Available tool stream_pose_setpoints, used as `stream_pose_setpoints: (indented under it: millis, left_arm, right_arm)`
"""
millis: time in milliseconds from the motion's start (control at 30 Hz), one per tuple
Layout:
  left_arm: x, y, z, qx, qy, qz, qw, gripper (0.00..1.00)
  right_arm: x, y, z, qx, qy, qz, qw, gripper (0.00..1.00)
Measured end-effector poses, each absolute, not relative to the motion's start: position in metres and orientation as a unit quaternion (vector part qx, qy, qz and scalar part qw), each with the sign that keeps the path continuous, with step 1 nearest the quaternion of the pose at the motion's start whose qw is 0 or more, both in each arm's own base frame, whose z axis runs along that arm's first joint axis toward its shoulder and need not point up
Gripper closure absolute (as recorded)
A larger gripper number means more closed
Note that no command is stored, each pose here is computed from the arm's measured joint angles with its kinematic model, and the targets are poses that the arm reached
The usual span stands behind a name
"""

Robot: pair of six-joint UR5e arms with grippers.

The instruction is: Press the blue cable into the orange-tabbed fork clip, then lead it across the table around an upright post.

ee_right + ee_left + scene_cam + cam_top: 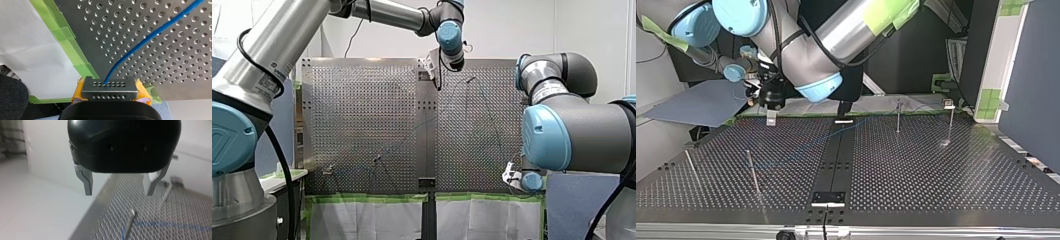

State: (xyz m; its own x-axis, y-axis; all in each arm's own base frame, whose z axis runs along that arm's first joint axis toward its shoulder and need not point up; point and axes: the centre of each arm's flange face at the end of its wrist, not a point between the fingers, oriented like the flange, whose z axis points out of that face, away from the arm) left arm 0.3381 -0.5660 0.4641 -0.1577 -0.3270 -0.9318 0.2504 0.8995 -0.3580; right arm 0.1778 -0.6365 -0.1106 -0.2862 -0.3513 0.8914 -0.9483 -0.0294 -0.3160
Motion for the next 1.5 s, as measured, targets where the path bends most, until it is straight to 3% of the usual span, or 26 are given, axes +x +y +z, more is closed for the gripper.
stream_pose_setpoints:
  millis: [600,1500]
  left_arm:
    - [0.298,-0.591,0.409,0.044,0.721,-0.301,0.622,0.01]
    - [0.286,-0.57,0.304,0.083,0.718,-0.259,0.641,0.01]
  right_arm:
    - [0.179,-0.636,-0.111,0.521,-0.626,0.5,0.296,1.0]
    - [0.182,-0.635,-0.111,0.529,-0.621,0.497,0.295,1.0]
